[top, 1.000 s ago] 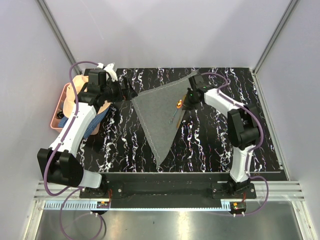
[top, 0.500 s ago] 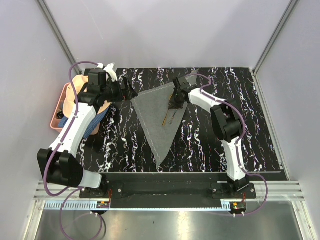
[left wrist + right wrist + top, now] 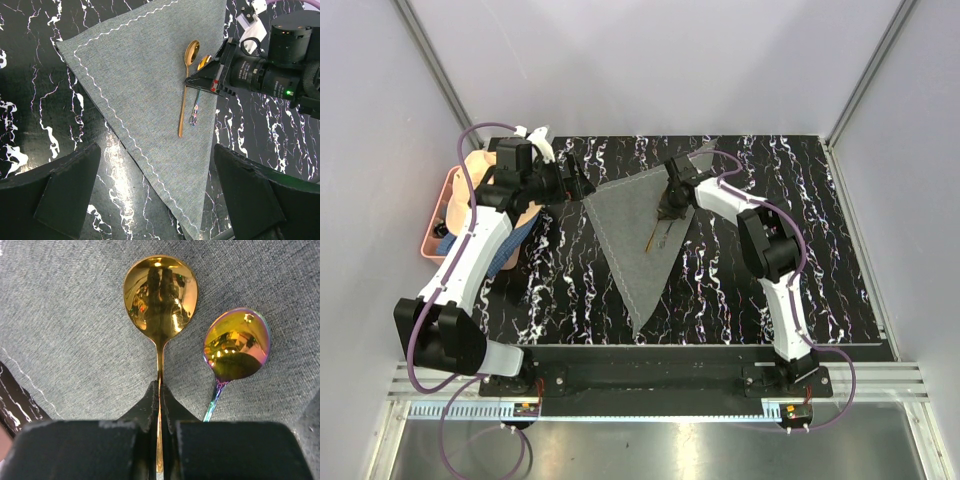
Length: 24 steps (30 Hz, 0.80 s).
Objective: Fold the napkin, place the utensils inside, and roll it up
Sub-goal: Place the utensil onto the napkin
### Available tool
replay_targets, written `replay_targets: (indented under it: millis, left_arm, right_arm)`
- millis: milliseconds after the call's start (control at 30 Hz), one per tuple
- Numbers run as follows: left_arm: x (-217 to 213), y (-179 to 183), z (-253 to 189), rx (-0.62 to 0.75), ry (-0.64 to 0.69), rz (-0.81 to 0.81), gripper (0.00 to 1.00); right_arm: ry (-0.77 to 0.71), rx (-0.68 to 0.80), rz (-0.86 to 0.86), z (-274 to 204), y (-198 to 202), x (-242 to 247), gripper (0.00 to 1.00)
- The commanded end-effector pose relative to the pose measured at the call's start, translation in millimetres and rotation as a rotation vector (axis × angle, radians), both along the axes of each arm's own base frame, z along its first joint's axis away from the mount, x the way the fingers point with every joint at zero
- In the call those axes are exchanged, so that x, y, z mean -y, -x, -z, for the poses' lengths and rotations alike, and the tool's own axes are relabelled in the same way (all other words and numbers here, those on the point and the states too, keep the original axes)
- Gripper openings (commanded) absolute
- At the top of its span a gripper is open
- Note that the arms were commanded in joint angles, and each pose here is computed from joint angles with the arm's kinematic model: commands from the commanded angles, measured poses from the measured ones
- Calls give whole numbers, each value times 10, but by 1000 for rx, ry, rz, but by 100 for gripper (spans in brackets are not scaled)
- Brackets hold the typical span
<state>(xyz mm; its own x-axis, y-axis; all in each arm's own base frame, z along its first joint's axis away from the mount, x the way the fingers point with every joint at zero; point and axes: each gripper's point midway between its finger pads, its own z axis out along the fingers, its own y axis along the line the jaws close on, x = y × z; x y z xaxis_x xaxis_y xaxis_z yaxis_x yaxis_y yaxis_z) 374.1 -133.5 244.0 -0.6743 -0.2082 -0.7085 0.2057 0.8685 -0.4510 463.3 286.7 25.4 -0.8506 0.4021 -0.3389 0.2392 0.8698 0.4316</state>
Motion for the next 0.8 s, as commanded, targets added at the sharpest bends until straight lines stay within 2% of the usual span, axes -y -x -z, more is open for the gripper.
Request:
replay_targets:
  millis: [0, 100, 167, 200, 300, 433, 567, 633, 733, 767]
  left_arm:
    - [50, 16, -203, 69, 27, 25, 99]
    - [47, 15, -203, 69, 26, 24, 99]
    - [47, 15, -203, 69, 26, 24, 99]
    - [48, 12, -205, 70, 26, 24, 99]
    - [39, 15, -212, 73, 23, 21, 99]
    - [20, 3, -195, 72, 14, 12, 99]
    - [3, 5, -198, 77, 5, 7, 99]
    - [-4, 1, -205, 80, 3, 3, 99]
    - [-17, 3, -212, 85, -1, -3, 99]
    - [-18, 5, -218, 86, -1, -3, 99]
  right_arm:
    - [8, 44, 7, -82, -134, -44, 0]
    - [14, 42, 0, -59, -131, -40, 0]
    - [14, 53, -7, -104, -139, -42, 5]
    - [14, 58, -11, -126, -145, -43, 17]
    - [7, 104, -41, -337, -177, -62, 37]
    - [1, 204, -127, -793, -179, -85, 52]
    - [-29, 353, -255, -1495, -19, -70, 57]
    - [-41, 400, -379, -1643, 148, -104, 57]
    - [-35, 448, -552, -1658, 547, -101, 58]
    - [-19, 425, -586, -1520, 768, -40, 58]
